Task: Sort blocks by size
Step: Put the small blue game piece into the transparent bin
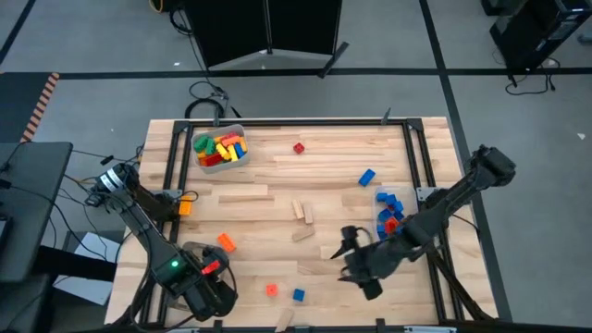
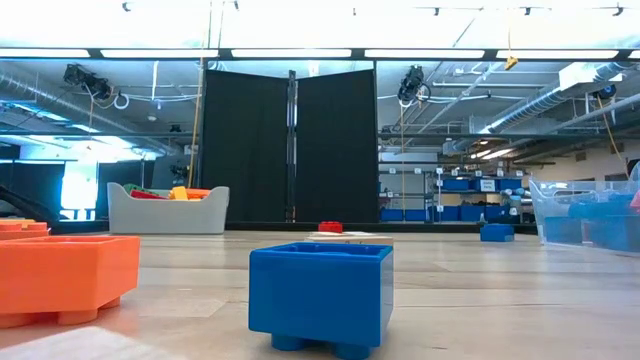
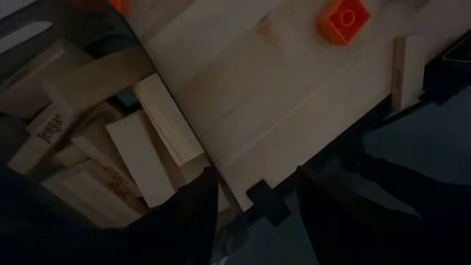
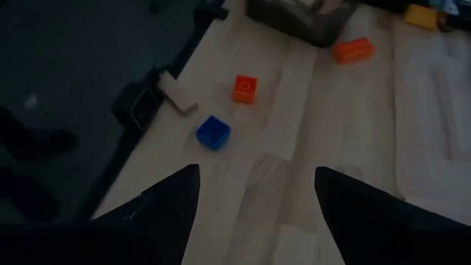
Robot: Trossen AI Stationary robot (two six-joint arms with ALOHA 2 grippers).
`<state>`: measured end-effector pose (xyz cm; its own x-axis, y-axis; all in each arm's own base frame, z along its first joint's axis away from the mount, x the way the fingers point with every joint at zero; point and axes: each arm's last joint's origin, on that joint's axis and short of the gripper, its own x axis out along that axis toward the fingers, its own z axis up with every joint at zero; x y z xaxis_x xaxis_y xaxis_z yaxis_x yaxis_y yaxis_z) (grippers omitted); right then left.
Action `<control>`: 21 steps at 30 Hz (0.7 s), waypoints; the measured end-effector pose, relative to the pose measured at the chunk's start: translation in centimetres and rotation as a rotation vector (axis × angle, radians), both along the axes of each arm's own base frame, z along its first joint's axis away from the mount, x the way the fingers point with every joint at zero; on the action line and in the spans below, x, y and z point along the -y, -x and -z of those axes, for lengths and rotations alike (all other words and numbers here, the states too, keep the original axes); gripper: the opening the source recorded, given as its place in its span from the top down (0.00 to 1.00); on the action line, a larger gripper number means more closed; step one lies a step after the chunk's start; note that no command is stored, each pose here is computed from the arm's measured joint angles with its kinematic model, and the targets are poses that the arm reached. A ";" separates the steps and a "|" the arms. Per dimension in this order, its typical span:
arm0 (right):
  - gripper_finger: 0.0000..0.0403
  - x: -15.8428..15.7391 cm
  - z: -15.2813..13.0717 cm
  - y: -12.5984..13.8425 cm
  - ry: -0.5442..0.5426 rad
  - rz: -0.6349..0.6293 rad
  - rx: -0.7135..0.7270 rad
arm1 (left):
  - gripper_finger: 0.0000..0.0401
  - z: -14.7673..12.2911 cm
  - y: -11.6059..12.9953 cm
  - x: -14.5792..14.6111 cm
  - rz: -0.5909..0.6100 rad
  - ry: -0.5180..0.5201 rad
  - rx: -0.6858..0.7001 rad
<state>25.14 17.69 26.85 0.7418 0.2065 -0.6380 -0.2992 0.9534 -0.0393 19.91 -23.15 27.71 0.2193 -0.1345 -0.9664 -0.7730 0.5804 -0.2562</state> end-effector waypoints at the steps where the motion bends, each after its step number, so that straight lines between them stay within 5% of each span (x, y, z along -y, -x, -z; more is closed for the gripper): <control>1: 0.30 -0.2 0.2 -0.7 0.021 -0.020 -0.006 | 0.53 0.0 0.0 0.0 0.000 0.000 0.000; 9: 0.29 -2.3 1.2 -6.7 0.102 -0.031 -0.041 | 0.53 0.0 0.1 0.0 0.003 0.000 0.000; 21: 0.34 -6.1 3.5 -14.0 0.013 0.138 -0.267 | 0.53 0.1 0.3 -0.2 0.012 -0.031 -0.026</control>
